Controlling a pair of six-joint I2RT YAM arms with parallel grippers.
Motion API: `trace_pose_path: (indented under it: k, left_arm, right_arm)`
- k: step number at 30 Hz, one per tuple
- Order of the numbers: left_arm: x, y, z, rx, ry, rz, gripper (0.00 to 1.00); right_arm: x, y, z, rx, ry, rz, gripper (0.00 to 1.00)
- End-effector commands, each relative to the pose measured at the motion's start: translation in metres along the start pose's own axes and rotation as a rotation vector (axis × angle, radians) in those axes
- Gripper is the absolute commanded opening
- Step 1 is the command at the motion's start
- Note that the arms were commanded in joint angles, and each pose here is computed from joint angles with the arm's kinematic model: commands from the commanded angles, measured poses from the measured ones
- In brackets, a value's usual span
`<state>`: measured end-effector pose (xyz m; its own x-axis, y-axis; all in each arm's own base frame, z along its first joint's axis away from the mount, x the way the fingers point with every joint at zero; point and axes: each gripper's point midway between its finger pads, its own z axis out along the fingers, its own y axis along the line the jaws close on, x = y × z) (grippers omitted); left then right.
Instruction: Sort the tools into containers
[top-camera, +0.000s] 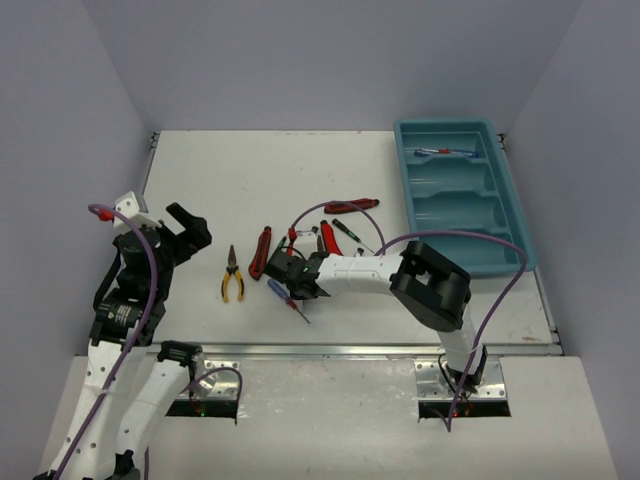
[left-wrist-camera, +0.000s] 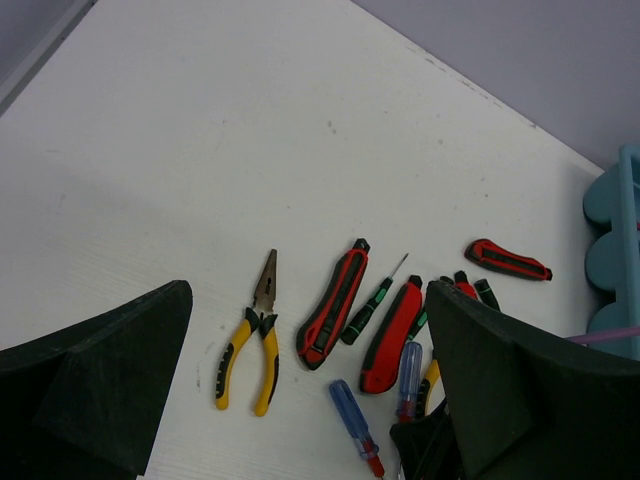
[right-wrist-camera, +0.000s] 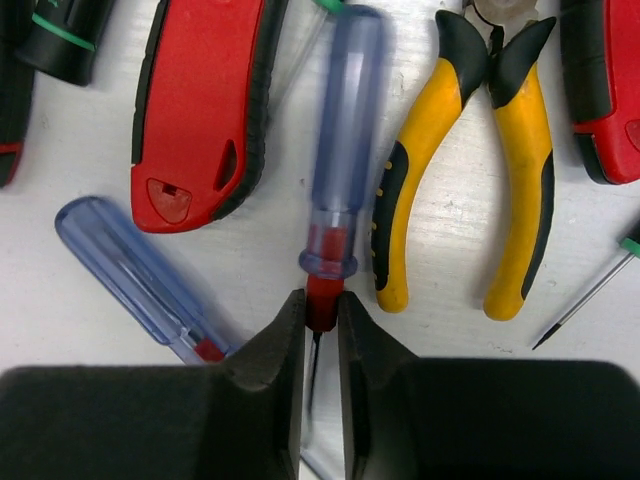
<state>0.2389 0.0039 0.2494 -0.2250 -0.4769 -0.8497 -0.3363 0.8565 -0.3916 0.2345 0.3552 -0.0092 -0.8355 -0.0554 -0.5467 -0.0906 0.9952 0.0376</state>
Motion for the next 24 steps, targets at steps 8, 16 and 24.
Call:
trace_pose_path:
  k: [8, 16, 24]
  left_arm:
    - [-0.009, -0.007, 0.001, 0.031, -0.033, -0.007, 1.00]
    - [-0.008, -0.007, 0.003, 0.029, -0.028, -0.006, 1.00]
    - [-0.007, -0.006, 0.004, 0.023, -0.024, -0.004, 1.00]
  right_arm:
    - [-0.029, 0.000, -0.022, -0.008, -0.104, 0.050, 0.00]
    - [-0.081, 0.007, -0.071, -0.095, -0.249, 0.051, 0.00]
    - [-0.154, -0.037, -0.107, -0.108, -0.379, 0.108, 0.00]
